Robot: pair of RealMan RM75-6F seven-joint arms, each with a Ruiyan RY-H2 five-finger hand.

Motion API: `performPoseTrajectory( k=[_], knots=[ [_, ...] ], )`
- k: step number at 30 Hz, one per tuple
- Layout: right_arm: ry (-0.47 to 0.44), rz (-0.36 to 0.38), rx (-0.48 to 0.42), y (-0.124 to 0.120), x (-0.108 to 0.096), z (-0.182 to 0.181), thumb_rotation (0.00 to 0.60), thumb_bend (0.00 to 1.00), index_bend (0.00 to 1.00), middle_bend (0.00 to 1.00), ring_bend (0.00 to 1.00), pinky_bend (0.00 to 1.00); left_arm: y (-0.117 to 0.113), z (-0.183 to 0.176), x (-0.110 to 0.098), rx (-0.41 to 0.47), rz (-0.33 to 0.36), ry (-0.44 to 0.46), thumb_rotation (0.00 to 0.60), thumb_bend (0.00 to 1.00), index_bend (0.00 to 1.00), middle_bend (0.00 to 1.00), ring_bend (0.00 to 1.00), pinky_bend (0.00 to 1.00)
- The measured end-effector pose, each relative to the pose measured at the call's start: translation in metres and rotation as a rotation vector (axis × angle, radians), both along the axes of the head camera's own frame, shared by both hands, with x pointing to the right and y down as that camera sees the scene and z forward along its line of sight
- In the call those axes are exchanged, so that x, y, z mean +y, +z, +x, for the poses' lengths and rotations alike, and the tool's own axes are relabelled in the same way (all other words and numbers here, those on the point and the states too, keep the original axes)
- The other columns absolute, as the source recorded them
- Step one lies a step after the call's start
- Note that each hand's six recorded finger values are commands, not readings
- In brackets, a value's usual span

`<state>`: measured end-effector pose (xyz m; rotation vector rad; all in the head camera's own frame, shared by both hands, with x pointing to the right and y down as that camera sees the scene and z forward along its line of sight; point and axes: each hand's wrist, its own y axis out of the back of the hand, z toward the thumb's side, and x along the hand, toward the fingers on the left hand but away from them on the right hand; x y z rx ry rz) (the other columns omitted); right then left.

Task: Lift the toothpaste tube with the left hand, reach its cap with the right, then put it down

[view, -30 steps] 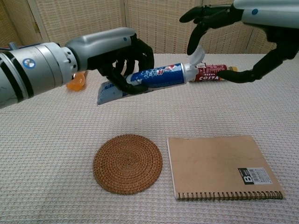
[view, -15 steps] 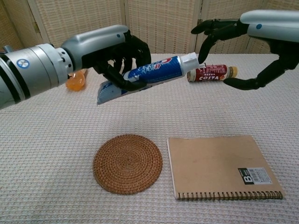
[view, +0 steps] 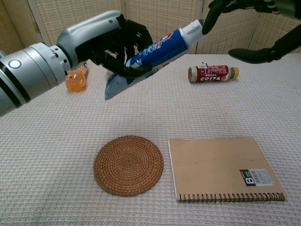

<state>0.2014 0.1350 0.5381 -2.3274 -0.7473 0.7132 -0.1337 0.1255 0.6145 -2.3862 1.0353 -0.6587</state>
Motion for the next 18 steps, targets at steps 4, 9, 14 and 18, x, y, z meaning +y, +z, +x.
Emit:
performPoseTrajectory(
  k=[4, 9, 14, 18],
  knots=[
    [-0.004, -0.068, -0.082, -0.006, 0.000, -0.009, 0.413, 0.13, 0.00, 0.00, 0.00, 0.00, 0.001, 0.003, 0.003, 0.009, 0.007, -0.003, 0.600, 0.77, 0.70, 0.74, 0.72, 0.73],
    [-0.002, -0.136, -0.169, -0.009, -0.003, -0.021, 0.344, 0.06, 0.00, 0.00, 0.00, 0.00, 0.002, 0.006, 0.004, 0.011, 0.015, -0.011, 0.600, 0.77, 0.70, 0.74, 0.72, 0.73],
    [0.005, -0.181, -0.234, -0.004, -0.007, -0.030, 0.342, 0.06, 0.00, 0.00, 0.00, 0.00, 0.002, 0.009, 0.005, 0.026, 0.021, -0.027, 0.600, 0.77, 0.70, 0.74, 0.72, 0.73],
    [0.018, -0.211, -0.271, -0.001, -0.011, -0.035, 0.341, 0.06, 0.00, 0.00, 0.00, 0.00, 0.002, 0.010, 0.007, 0.025, 0.034, -0.023, 0.600, 0.77, 0.70, 0.74, 0.72, 0.73]
  ],
)
